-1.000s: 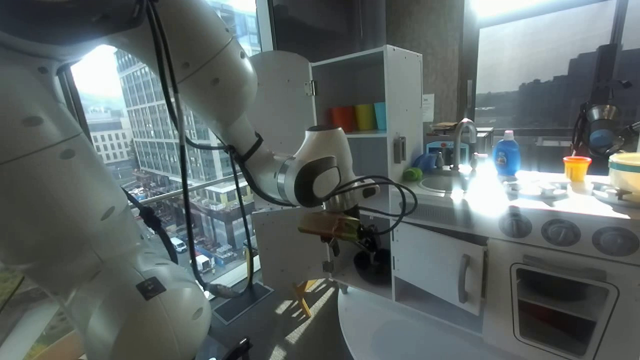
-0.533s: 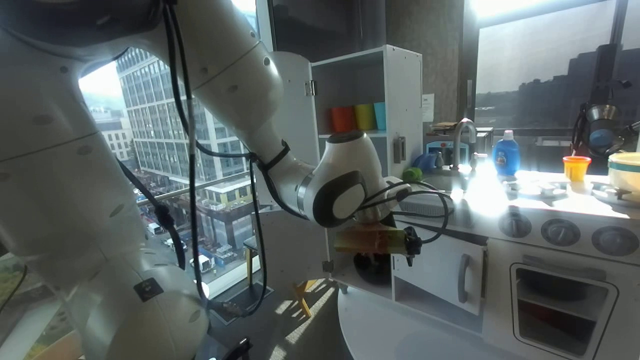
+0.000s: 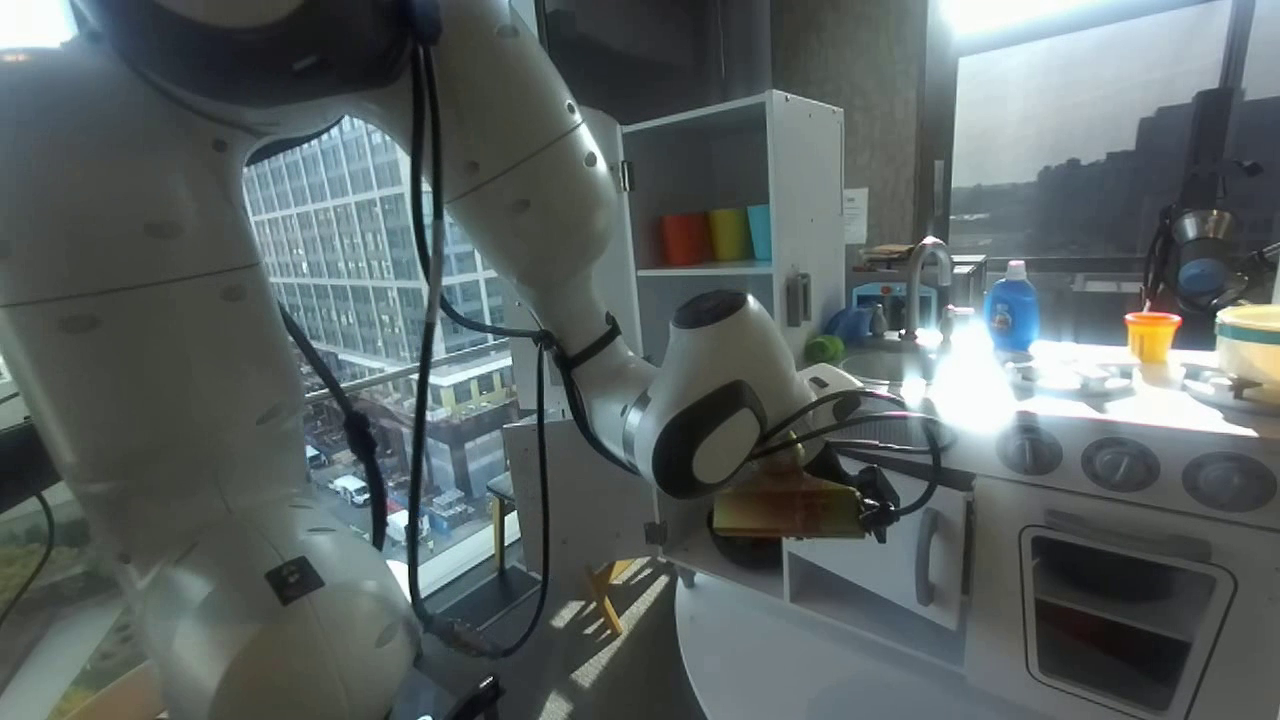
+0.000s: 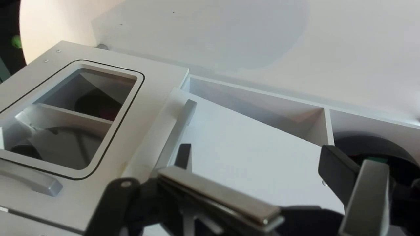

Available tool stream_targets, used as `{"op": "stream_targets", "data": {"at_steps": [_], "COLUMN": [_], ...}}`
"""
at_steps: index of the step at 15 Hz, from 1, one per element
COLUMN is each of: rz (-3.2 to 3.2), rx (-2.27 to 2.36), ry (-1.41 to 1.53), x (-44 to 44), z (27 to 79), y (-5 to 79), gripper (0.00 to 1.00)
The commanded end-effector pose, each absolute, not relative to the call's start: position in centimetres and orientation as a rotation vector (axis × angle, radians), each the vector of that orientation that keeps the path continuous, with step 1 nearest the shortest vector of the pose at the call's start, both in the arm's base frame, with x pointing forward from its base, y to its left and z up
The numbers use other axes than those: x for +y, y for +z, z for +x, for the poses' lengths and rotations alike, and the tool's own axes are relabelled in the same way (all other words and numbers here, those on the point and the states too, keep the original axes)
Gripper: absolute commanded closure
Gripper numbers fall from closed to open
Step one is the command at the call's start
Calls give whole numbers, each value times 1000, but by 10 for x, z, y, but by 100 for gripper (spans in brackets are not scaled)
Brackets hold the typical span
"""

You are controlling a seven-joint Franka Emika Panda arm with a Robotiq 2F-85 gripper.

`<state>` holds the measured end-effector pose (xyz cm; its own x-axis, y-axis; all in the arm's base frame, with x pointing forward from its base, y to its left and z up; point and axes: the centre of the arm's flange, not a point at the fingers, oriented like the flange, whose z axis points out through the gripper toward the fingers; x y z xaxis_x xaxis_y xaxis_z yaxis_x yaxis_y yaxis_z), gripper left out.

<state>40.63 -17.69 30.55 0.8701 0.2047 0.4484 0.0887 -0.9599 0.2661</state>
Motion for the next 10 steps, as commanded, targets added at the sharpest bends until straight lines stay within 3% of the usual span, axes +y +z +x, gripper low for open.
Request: {"op": "stream_targets", "data": {"at_steps": [1, 10], "rz": [2805, 2889], "rx": [219, 291], "ry": [706, 669], "x": [-178, -188], "z": [407, 422], "y": [303, 290], "gripper": [0, 0]}}
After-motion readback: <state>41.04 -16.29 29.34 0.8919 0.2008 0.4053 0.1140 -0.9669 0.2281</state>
